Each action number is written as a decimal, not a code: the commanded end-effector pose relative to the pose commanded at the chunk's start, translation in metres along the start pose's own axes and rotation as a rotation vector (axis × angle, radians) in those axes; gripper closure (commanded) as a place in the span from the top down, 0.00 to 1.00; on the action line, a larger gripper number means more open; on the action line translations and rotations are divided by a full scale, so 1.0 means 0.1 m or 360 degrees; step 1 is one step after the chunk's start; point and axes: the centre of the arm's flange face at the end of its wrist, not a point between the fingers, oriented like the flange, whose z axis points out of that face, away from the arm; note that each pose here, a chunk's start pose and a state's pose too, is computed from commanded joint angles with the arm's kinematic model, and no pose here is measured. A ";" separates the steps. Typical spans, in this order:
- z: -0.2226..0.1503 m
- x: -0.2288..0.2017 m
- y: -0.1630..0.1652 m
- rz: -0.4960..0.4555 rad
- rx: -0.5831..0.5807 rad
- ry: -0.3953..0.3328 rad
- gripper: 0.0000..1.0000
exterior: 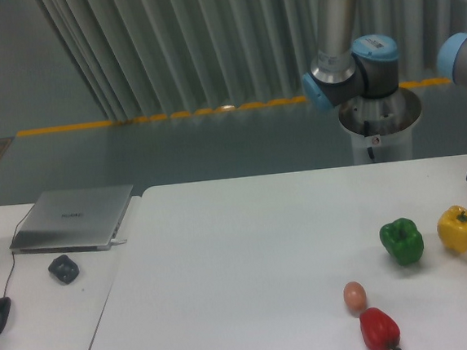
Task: Place the green peppers in a basket
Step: 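Move the gripper in toward the yellow and green peppers, then lower the open gripper toward the green pepper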
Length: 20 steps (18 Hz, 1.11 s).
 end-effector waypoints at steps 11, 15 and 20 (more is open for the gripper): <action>-0.24 0.27 -0.13 -0.0029 -0.0008 0.0054 1.00; -0.25 0.40 -0.24 -0.0027 -0.0024 0.0089 1.00; -0.24 0.43 -0.21 -0.0024 -0.0072 0.0096 1.00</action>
